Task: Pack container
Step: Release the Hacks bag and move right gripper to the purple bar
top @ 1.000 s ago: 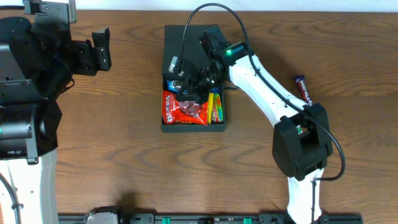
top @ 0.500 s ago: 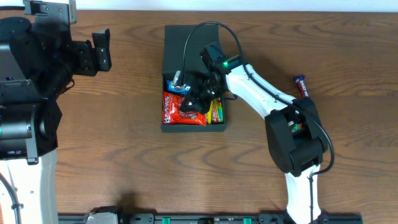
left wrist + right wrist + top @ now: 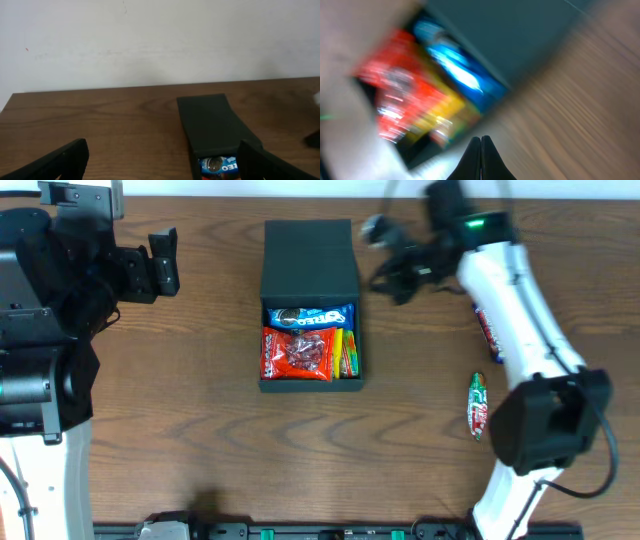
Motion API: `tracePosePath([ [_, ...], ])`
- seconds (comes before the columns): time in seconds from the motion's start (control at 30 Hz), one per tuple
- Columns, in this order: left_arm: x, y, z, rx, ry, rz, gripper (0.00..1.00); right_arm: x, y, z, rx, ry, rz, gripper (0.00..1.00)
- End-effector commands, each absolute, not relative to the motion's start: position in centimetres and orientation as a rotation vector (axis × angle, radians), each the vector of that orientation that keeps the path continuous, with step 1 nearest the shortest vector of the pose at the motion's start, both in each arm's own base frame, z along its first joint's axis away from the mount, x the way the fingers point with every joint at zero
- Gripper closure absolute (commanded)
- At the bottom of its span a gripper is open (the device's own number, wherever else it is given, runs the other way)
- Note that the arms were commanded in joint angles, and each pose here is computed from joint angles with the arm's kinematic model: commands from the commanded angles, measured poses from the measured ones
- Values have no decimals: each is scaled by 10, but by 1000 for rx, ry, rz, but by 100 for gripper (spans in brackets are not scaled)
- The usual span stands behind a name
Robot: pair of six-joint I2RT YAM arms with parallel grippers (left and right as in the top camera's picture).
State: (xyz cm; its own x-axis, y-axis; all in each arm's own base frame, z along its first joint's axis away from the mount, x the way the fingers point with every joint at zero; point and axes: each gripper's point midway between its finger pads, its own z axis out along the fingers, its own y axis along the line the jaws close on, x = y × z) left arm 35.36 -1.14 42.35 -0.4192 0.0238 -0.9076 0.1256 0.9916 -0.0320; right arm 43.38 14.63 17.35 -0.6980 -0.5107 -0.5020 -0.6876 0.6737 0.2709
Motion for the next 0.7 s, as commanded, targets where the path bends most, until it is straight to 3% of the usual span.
tracePosePath([
  [0.0, 354, -12, 426, 130, 1999, -111, 5, 445, 66, 145, -714, 2704, 345, 99],
  [0.17, 355, -15, 420, 139, 2024, -133, 5, 443, -10, 133, -484, 2779, 291, 98],
  [0.27, 357, -15, 418, 139, 2031, -134, 5, 437, -35, 118, -410, 2820, 256, 82],
  [0.37, 358, -15, 417, 139, 2032, -134, 5, 427, -54, 95, -350, 2885, 167, 54],
  [0.67, 359, -15, 418, 139, 2025, -133, 5, 406, -72, 47, -235, 2983, 17, 44],
])
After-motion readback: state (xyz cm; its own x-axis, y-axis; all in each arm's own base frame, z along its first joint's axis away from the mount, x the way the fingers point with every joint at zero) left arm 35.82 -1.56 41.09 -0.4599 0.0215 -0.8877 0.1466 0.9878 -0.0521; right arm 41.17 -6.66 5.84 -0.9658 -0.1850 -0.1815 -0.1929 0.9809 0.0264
